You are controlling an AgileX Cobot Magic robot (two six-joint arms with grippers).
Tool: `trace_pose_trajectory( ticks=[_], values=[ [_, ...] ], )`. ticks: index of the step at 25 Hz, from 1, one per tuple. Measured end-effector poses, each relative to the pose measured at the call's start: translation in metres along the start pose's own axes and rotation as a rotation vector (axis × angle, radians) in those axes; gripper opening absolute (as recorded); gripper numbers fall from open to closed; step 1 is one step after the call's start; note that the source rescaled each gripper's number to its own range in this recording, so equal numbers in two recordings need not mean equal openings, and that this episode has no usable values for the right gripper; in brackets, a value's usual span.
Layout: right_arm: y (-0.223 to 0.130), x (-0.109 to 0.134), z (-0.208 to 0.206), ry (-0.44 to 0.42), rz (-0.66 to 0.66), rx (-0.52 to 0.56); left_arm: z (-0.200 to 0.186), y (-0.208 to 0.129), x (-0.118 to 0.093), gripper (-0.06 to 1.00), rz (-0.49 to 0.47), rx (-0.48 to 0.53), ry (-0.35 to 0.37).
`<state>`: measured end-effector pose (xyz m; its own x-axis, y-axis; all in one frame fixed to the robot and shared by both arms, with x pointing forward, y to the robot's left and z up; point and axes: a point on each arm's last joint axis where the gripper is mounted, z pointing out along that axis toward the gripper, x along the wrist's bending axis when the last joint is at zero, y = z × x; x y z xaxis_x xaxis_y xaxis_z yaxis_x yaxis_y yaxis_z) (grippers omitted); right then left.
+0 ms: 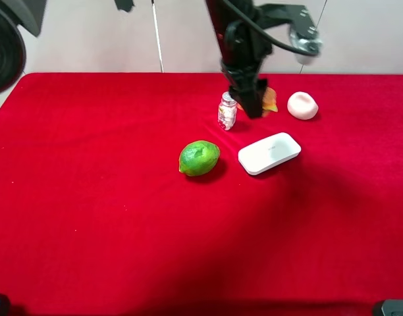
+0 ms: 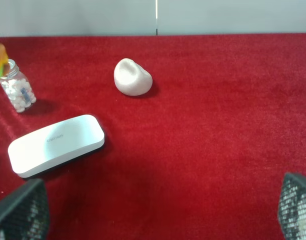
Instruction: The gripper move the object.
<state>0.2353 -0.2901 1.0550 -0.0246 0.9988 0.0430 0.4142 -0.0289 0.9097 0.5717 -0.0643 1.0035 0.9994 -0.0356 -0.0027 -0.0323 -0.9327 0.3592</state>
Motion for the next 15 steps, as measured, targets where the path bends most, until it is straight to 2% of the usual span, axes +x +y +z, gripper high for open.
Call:
trace_pose_trajectory(
  ticks=[8, 15],
  values=[
    [0.0, 0.0, 0.0, 0.0, 0.0, 0.001, 0.014, 0.033, -0.042, 0.0, 0.117, 0.029, -0.015],
    [0.0, 0.0, 0.0, 0.0, 0.0, 0.001, 0.022, 0.054, -0.073, 0.0, 0.149, 0.077, 0.01]
  ],
)
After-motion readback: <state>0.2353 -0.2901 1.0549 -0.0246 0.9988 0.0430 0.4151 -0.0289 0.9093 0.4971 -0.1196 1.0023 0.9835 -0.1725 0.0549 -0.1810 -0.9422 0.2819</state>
